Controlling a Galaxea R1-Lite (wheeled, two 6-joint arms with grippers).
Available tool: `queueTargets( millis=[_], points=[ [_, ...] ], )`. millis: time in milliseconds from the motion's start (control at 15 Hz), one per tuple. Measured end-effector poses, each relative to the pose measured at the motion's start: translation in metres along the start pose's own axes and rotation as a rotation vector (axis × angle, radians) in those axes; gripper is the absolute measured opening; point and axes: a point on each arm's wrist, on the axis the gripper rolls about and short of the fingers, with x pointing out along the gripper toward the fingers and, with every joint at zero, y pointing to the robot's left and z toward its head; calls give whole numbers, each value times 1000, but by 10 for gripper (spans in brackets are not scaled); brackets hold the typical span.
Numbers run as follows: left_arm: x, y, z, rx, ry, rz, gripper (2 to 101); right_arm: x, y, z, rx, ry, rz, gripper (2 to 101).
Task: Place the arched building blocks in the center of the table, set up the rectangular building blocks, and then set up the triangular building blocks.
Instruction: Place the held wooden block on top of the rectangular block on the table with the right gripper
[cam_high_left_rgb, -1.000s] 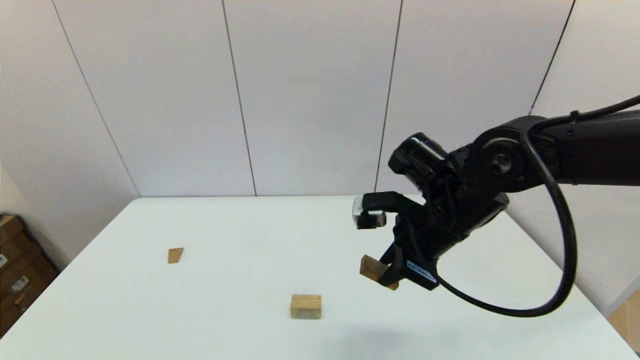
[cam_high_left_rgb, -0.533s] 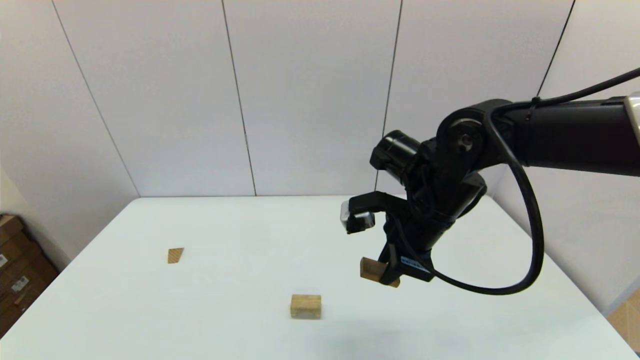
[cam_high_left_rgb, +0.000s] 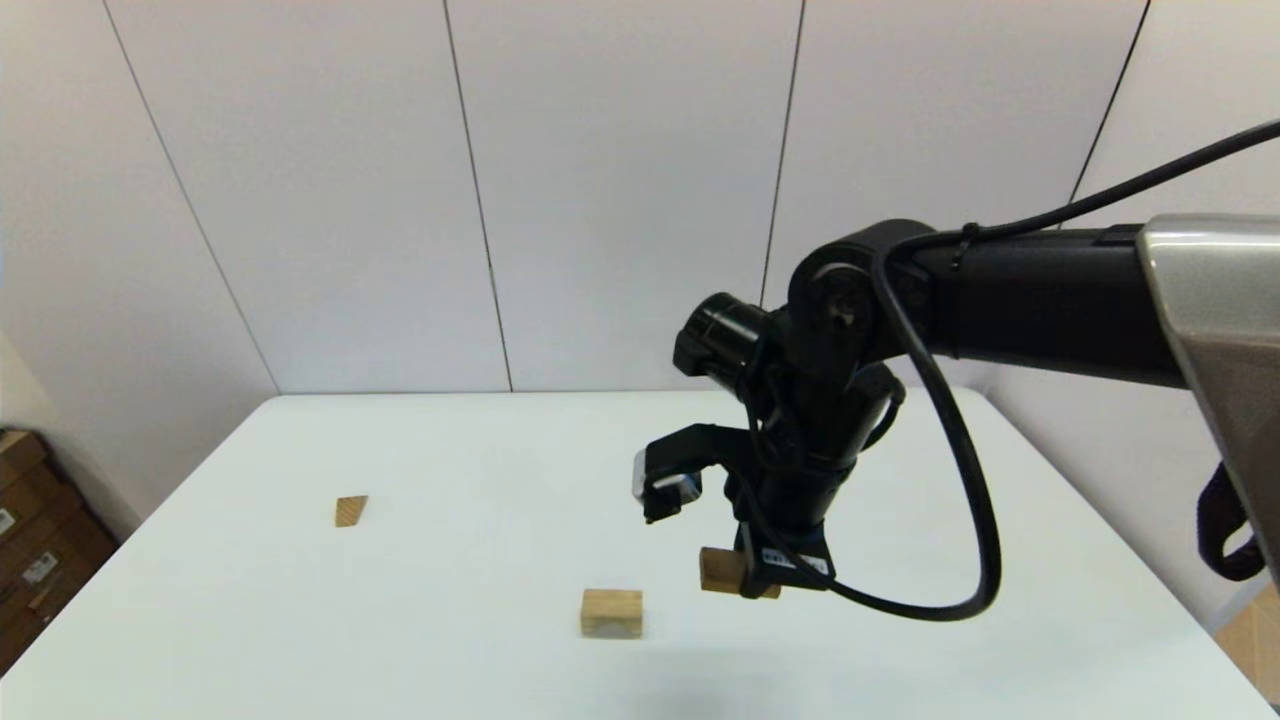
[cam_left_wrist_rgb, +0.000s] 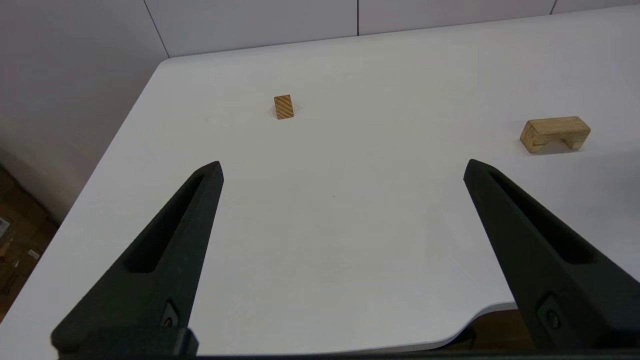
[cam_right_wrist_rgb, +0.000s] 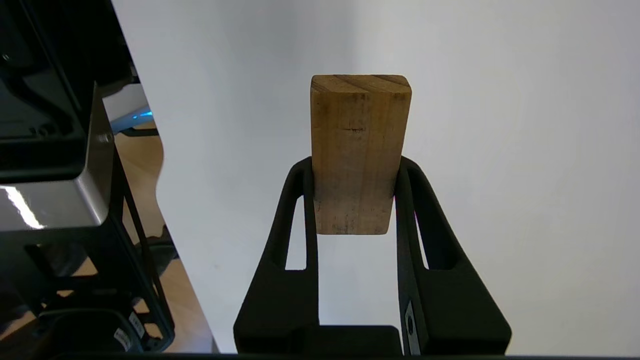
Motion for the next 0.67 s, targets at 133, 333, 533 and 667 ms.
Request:
queueTargets(
  millis=[133, 333, 533, 667],
  points=[
    [0, 0, 0, 0, 0, 0, 978, 9, 3, 12, -26, -8, 0, 244],
    [0, 0, 0, 0, 0, 0, 978, 19, 6, 23, -51, -24, -12, 244],
    [0, 0, 0, 0, 0, 0, 978, 27, 11, 35, -84, -41, -21, 244],
    [0, 0, 0, 0, 0, 0, 978, 32, 16, 42, -105, -44, -18, 244]
  ],
)
